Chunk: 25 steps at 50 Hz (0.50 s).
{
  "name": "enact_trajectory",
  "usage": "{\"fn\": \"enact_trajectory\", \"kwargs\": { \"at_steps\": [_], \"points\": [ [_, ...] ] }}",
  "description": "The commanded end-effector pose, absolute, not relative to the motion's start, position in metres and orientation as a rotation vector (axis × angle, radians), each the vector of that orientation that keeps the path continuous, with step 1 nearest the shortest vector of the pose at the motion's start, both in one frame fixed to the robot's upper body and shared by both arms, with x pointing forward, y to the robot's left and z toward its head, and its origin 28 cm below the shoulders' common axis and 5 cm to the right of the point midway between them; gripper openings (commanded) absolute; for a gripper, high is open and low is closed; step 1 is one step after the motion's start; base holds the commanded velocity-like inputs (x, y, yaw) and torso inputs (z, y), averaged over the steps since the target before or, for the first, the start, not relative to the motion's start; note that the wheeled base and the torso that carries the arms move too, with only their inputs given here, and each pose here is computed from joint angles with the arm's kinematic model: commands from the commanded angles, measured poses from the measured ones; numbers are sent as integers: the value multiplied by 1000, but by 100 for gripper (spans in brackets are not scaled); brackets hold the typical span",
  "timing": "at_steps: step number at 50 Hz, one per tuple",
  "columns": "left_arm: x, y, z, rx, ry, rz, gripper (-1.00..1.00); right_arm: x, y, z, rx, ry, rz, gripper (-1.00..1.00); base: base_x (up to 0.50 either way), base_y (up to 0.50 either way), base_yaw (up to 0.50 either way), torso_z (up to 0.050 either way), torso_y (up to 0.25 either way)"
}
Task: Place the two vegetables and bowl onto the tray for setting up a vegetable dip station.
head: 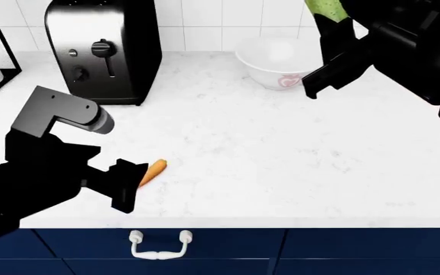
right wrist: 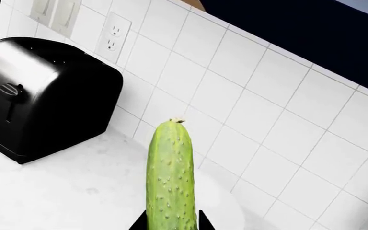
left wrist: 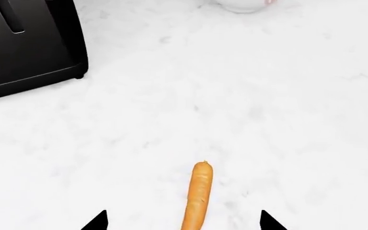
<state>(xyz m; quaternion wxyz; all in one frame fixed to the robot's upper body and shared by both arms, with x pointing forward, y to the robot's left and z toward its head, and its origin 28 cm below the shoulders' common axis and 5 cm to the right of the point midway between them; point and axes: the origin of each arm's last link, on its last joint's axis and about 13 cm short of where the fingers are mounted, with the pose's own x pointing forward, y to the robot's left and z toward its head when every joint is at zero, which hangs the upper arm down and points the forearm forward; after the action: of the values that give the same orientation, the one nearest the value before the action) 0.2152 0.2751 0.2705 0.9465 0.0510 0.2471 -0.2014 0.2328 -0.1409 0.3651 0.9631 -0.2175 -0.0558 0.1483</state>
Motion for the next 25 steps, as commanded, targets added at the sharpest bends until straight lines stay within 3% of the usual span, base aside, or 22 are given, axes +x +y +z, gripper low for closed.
{"fn": "enact_trajectory", "kwargs": {
  "at_steps": [1, 25],
  "points": [
    [226, 270, 260, 109, 524, -431, 100, 233, -140, 366, -445, -117, 298, -100, 0, 0, 0, 0, 0],
    [235, 266, 236, 89, 572, -437, 100, 235, -139, 363, -460, -107, 300, -100, 0, 0, 0, 0, 0]
  ]
}}
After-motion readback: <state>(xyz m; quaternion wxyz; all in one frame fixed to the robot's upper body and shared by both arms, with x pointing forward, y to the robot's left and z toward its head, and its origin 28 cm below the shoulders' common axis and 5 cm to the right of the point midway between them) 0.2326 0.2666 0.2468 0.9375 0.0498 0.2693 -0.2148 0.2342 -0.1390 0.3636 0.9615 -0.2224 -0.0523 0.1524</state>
